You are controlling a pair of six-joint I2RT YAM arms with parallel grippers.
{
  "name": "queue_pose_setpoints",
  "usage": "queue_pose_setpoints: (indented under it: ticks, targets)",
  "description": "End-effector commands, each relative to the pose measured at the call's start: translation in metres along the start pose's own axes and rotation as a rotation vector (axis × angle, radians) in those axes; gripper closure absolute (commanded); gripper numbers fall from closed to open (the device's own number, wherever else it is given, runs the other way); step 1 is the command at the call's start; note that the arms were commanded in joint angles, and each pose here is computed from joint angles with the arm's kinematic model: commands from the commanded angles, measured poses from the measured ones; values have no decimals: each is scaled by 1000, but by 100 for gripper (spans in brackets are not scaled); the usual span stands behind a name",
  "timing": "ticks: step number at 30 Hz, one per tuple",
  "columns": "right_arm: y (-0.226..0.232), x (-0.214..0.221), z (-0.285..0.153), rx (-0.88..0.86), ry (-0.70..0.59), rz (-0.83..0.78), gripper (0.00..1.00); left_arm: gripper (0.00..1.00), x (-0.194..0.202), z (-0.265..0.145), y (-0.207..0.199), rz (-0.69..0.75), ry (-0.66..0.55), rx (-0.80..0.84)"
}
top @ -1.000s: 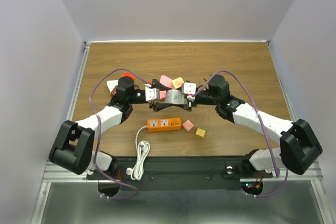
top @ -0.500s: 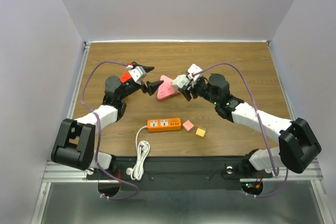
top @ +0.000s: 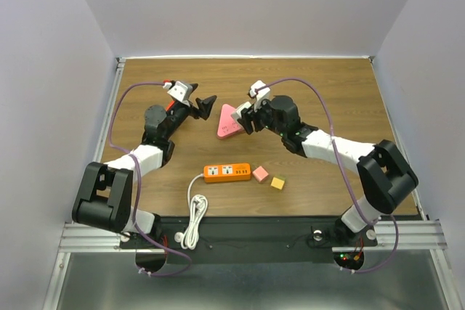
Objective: Insert the plug
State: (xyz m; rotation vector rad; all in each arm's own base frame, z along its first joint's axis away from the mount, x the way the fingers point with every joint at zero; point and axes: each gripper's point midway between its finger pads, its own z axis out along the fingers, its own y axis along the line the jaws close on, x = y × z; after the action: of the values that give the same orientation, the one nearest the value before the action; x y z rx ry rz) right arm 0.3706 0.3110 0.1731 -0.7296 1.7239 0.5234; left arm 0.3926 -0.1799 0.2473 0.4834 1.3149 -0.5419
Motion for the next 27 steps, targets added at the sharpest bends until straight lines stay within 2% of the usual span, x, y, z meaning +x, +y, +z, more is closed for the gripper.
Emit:
queue_pose_setpoints:
  ticks: [1, 10, 18, 27]
  targets:
    - [20, -45, 10, -61, -131, 36, 100, 14, -22, 3, 15, -7, -77, -81]
    - [50, -25, 30, -126, -72, 38, 100, 14, -17, 7, 30, -27, -60, -148]
    - [52, -4, 47, -66, -8, 49, 100, 14, -12, 8, 35, -32, -45, -166]
    - [32, 10, 63, 67, 38, 81, 100, 14, -12, 9, 36, -32, -47, -170]
